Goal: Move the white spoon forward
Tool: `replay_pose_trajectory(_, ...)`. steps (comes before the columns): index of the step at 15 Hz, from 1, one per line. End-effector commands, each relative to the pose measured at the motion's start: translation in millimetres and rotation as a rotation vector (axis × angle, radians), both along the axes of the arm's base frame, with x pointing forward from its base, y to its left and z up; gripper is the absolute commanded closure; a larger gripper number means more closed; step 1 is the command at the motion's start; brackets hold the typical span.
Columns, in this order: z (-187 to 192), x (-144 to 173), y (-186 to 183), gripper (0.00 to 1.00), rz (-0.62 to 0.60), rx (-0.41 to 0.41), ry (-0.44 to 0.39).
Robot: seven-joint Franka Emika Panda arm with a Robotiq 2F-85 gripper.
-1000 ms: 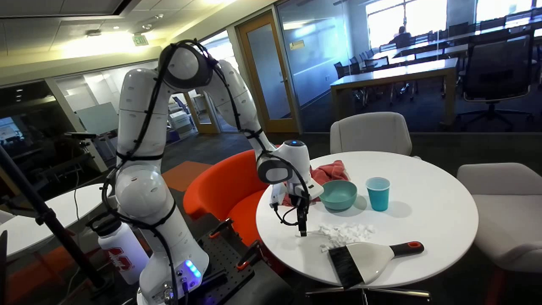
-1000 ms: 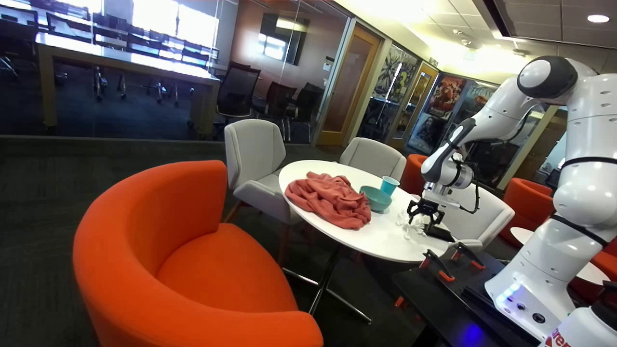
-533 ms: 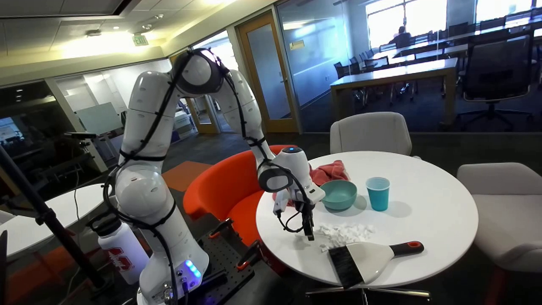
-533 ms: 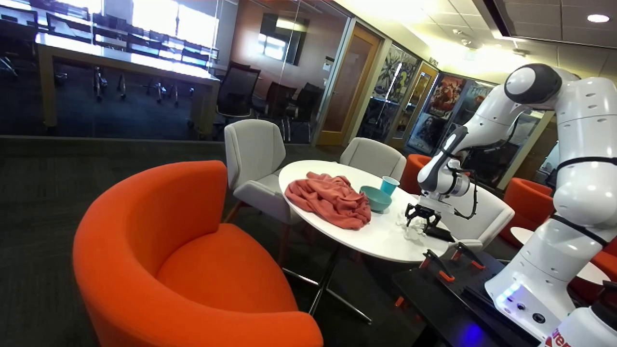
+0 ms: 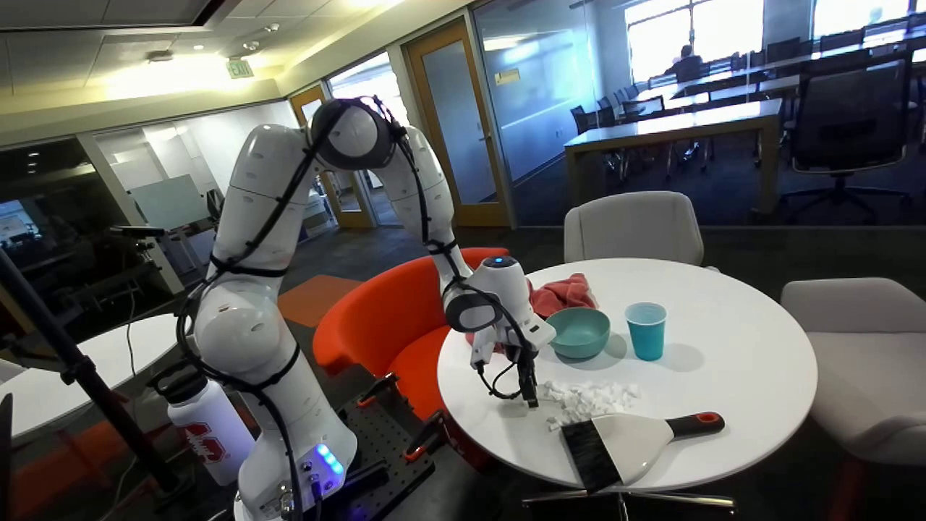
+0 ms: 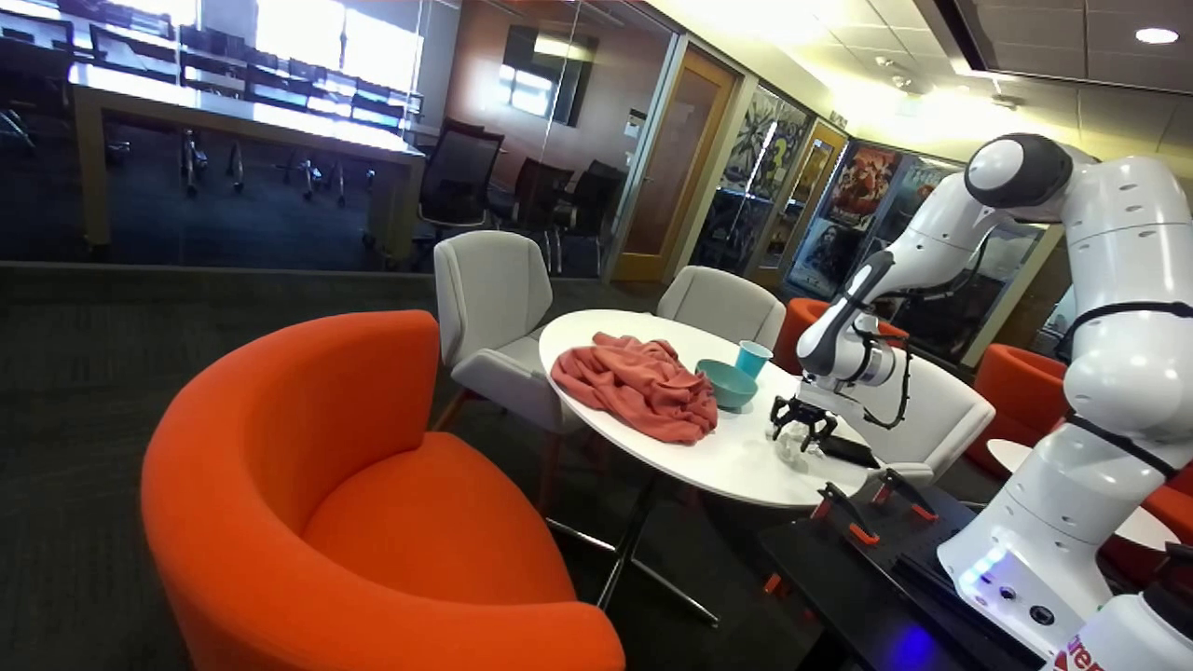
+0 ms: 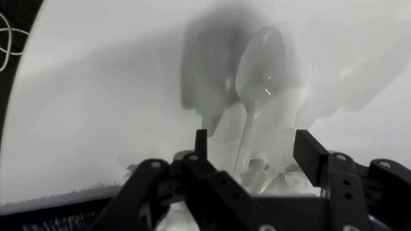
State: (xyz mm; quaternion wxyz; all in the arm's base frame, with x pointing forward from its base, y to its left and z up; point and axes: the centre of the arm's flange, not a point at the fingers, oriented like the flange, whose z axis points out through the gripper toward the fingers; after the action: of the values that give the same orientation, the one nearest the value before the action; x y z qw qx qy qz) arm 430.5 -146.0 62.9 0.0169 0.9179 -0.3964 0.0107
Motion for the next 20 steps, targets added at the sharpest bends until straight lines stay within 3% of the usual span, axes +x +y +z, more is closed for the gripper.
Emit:
replay_pose_trajectory(1, -7.0, 3.6, -3.3, 0.61, -0.004, 0.01, -0.019)
replay_pose_trajectory(6, -8.1, 2.1, -5.4, 0.99, -0.01, 0.013, -0.019)
replay_pose_trajectory(10, 5.2, -5.7, -4.2, 0.98, 0.017, 0.031, -0.033)
replay_pose_trajectory(15, 44.7, -10.0, -8.5, 0.98, 0.102, 0.144, -0.11)
replay_pose_trajectory(20, 82.6, -3.6, -53.8, 0.98, 0.005, 0.131, -0.215)
